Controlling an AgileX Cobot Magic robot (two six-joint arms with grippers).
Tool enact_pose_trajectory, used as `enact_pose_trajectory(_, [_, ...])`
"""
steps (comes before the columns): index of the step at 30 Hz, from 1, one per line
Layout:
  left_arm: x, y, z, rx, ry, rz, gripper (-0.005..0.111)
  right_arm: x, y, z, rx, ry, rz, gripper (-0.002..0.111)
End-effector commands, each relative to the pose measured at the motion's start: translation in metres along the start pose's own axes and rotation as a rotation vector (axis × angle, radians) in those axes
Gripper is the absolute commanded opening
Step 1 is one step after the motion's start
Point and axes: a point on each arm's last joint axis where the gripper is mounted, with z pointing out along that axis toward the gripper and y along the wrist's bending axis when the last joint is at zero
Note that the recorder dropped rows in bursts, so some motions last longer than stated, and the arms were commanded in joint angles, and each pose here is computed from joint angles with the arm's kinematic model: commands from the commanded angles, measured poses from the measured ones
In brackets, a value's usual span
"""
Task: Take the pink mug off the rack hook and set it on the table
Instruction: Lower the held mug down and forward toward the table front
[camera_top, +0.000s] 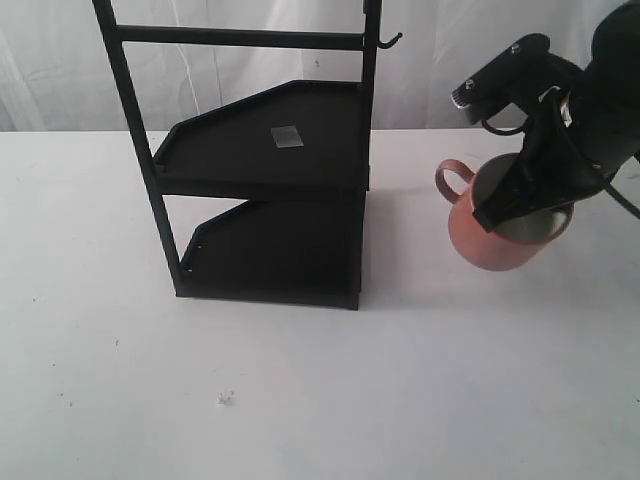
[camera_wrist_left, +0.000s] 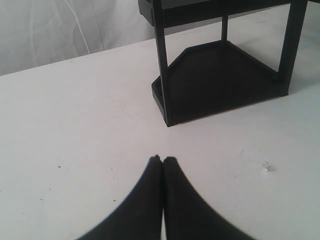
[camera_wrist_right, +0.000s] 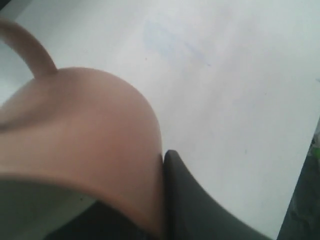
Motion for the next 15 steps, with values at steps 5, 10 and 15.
enact_pose_trajectory(5, [0.002,0.0,0.0,-0.002,0.004,-0.007,0.0,0.008,0.005,-0.004,-0.09,0.071,-0.014,0.0])
enact_pose_trajectory(10, [0.002,0.0,0.0,-0.002,0.004,-0.007,0.0,0.016,0.012,-0.006,-0.155,0.107,-0.015,0.0])
enact_pose_trajectory(15, [0.002,0.0,0.0,-0.002,0.004,-0.007,0.0,0.031,0.017,-0.009,-0.173,0.124,-0.015,0.0])
